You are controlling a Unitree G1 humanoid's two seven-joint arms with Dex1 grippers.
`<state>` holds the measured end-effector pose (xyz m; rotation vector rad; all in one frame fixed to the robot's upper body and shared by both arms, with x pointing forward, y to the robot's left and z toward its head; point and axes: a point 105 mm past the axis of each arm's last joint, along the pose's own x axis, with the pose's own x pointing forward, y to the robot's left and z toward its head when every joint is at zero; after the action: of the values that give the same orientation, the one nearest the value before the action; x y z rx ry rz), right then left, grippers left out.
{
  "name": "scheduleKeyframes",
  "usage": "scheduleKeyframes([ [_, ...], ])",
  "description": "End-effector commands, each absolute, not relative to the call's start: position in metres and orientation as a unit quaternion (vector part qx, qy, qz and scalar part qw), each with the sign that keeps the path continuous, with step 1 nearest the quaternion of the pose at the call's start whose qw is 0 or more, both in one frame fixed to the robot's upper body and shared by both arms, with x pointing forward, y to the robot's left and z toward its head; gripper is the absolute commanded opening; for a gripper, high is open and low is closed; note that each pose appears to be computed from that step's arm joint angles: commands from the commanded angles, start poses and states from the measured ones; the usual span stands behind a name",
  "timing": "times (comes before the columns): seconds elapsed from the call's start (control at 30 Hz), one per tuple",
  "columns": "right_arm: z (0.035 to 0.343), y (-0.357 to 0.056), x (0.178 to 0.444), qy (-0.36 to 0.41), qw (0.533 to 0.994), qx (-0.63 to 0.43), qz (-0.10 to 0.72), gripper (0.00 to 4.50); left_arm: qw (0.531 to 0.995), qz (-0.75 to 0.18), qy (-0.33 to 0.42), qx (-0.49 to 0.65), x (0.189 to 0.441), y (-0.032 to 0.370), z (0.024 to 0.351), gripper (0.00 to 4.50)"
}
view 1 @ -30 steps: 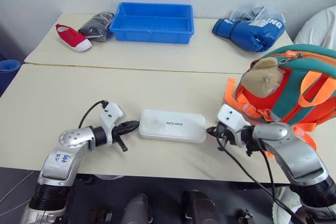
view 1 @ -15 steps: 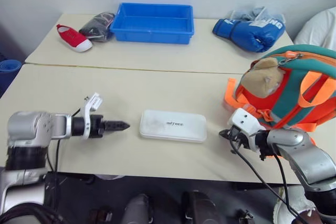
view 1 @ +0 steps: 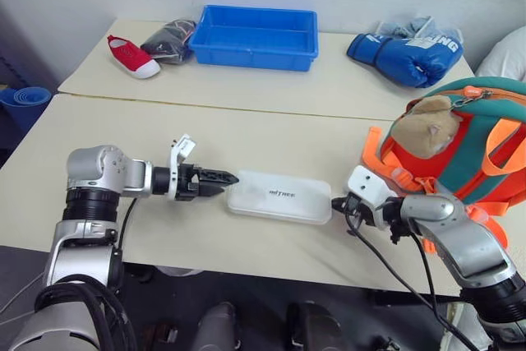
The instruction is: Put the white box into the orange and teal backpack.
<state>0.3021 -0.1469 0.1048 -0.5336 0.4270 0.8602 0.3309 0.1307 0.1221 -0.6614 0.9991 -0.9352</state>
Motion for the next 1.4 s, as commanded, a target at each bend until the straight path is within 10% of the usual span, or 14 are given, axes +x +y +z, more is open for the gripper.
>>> scheduleKeyframes([
  [0.03,0.112,-0.141,0.307,0.180,0.855,-0.256,0.414,0.00,0.693,-0.412,0.515,-0.290,0.318,0.115,0.089,4.48],
  [0.23,0.110,-0.141,0.311,0.174,0.855,-0.258,0.414,0.00,0.680,-0.430,0.501,-0.319,0.322,0.100,0.093,4.48],
  [0.63,0.109,-0.158,0.289,0.171,0.864,-0.235,0.410,0.00,0.660,-0.505,0.459,-0.315,0.301,0.090,0.116,1.41],
  [0.93,0.111,-0.183,0.241,0.121,0.915,-0.143,0.359,0.00,0.727,-0.624,0.188,-0.216,0.295,0.096,0.143,1.30],
  [1.13,0.126,-0.233,0.192,0.074,0.970,-0.097,0.212,1.13,0.731,-0.662,0.135,-0.093,0.278,0.115,0.142,1.30],
  [1.4,0.148,-0.285,0.145,-0.019,0.997,-0.069,0.029,3.86,0.715,-0.695,0.059,-0.048,0.269,0.133,0.167,1.30],
])
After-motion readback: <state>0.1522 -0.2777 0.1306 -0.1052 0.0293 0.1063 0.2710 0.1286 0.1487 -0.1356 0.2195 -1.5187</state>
